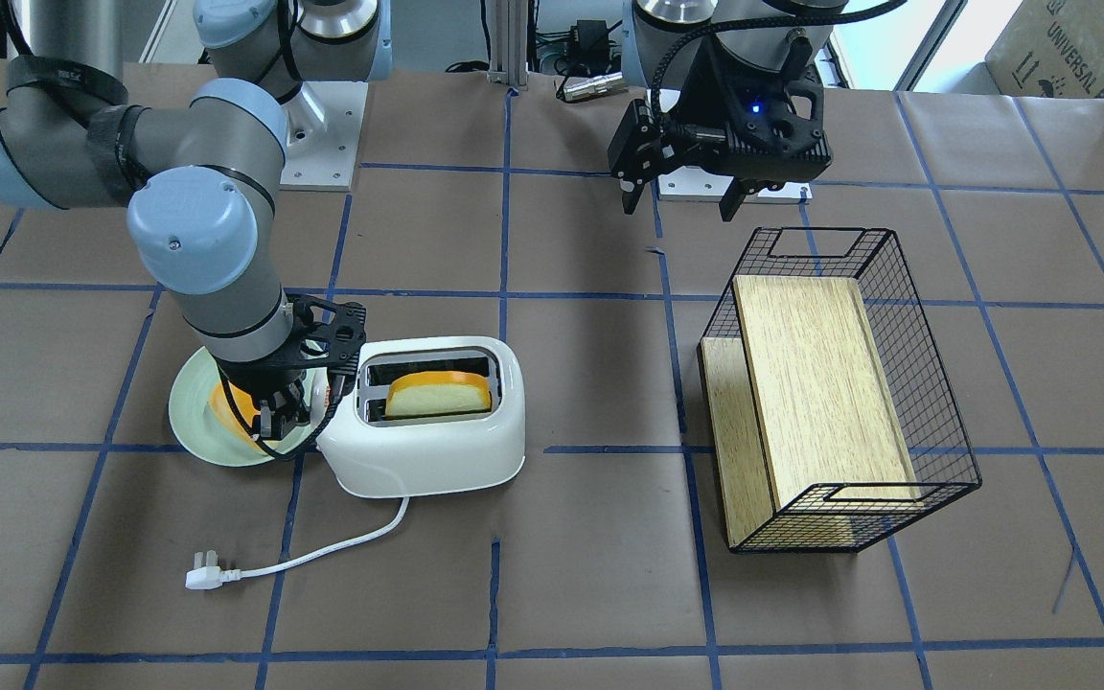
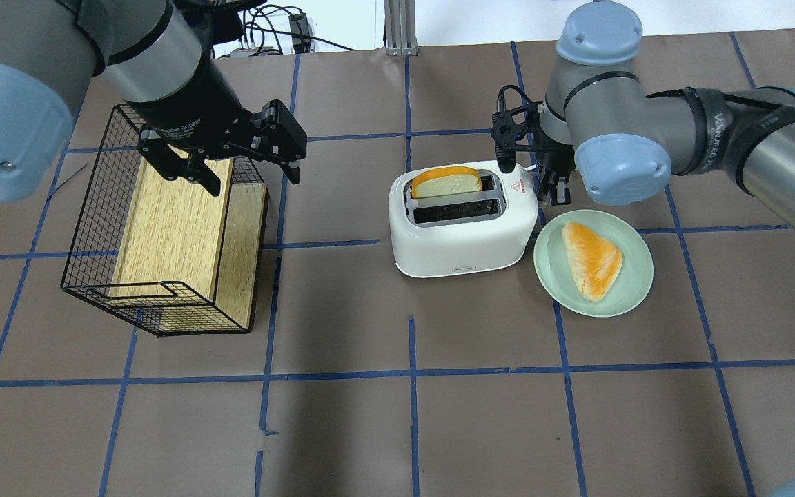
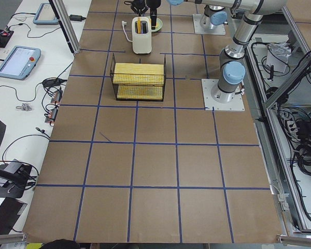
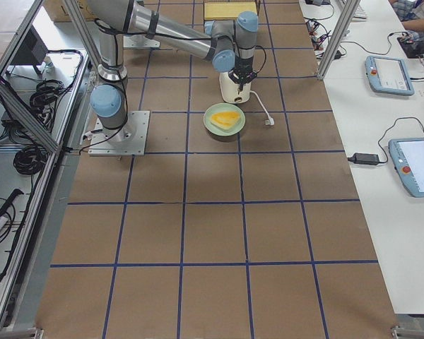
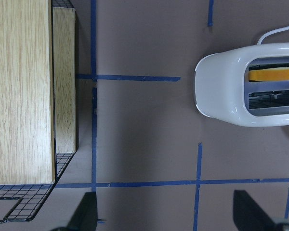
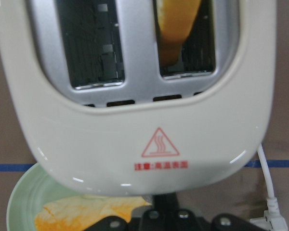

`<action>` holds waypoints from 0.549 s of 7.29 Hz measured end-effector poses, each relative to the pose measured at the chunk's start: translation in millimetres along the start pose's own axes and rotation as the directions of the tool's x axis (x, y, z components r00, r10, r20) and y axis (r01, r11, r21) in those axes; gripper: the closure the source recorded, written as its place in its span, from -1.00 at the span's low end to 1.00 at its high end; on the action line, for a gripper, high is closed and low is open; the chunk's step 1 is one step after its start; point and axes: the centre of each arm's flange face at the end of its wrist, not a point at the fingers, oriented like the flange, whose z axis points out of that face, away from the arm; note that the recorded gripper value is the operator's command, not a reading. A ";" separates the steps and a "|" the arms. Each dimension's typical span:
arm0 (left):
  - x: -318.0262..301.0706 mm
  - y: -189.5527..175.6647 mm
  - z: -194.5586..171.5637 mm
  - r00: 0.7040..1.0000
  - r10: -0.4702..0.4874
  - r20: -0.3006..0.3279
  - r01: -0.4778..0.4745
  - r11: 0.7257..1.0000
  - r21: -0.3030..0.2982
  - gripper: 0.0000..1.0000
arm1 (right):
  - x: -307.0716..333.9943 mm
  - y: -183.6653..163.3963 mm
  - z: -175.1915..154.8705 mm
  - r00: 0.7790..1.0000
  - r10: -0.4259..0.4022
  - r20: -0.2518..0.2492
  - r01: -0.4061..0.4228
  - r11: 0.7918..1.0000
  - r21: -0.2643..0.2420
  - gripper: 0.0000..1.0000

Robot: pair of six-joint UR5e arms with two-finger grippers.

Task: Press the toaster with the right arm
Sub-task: 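Press the toaster lever down with the closed right gripper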

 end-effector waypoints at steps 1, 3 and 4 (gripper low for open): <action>0.0 0.0 0.0 1.000 0.000 0.000 0.000 1.000 0.000 -1.00 | -1.2 -0.8 2.6 1.000 0.001 0.006 -0.001 1.000 0.007 0.91; 0.0 0.0 0.0 1.000 0.000 0.000 0.000 1.000 0.000 -1.00 | -5.2 -1.5 10.7 1.000 0.000 0.007 0.000 1.000 0.016 0.91; 0.0 0.0 0.0 1.000 0.000 0.000 0.000 1.000 0.000 -1.00 | -6.9 -1.1 14.1 1.000 -0.001 0.008 0.001 1.000 0.017 0.91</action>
